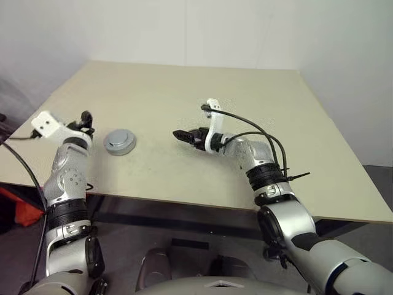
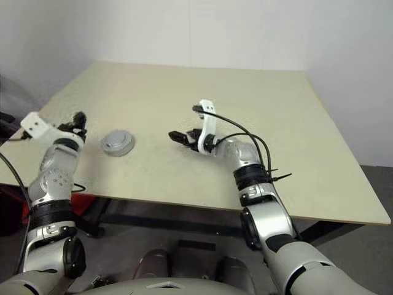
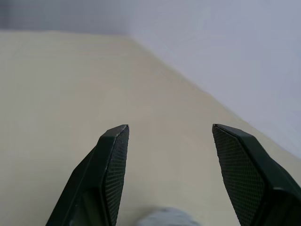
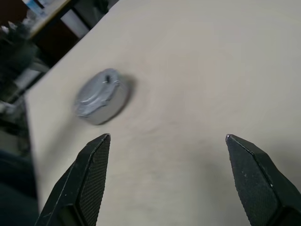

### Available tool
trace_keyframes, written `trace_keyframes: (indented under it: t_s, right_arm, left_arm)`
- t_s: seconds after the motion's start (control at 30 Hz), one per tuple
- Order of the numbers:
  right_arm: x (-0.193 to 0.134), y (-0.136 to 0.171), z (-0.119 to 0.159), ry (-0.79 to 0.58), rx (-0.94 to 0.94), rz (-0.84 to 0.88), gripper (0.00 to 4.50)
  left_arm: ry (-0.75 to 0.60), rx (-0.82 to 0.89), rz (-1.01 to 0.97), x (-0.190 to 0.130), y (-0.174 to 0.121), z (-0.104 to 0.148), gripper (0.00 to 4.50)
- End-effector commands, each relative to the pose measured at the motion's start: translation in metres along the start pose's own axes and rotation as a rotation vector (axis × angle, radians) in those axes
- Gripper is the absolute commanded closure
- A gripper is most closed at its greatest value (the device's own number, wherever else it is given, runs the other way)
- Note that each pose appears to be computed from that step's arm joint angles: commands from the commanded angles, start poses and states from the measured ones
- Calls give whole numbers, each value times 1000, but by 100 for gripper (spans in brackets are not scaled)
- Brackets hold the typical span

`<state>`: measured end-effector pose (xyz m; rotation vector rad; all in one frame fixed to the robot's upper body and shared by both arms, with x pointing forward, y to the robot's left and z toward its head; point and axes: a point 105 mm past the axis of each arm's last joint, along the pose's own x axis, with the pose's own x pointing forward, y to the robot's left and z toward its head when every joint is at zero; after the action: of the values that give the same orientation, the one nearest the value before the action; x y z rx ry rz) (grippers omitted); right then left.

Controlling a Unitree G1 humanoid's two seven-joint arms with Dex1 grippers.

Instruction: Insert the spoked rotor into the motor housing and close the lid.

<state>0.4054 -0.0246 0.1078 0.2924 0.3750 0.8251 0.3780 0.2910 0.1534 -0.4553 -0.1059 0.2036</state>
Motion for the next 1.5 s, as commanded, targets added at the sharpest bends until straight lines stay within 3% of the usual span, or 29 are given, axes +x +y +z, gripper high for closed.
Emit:
trace_keyframes:
  t_s: [0.03, 0.2, 0.37, 0.5, 0.73, 1.13, 1.5]
  right_arm:
    - [-12, -10, 27, -99, -117, 21, 9]
    - [-43, -28, 50, -163, -187, 86, 9]
    - [-76, -51, 53, -184, -264, 83, 9]
    - [-90, -60, 31, -147, -304, 92, 9]
    - [-97, -44, 5, -65, -276, 249, 9]
    - [-83, -39, 19, -175, -340, 205, 9]
    - [-70, -37, 23, -209, -365, 154, 9]
  left_arm:
    - [8, 151, -223, -7, -43, 6, 148]
    - [135, 353, -492, -29, -81, -22, 148]
    - [261, 541, -681, -54, -101, -60, 148]
    - [298, 599, -741, -64, -107, -79, 148]
    - [308, 597, -728, -66, -107, -93, 148]
    - [291, 571, -680, -61, -107, -94, 148]
    - [106, 584, -582, -48, -112, -79, 148]
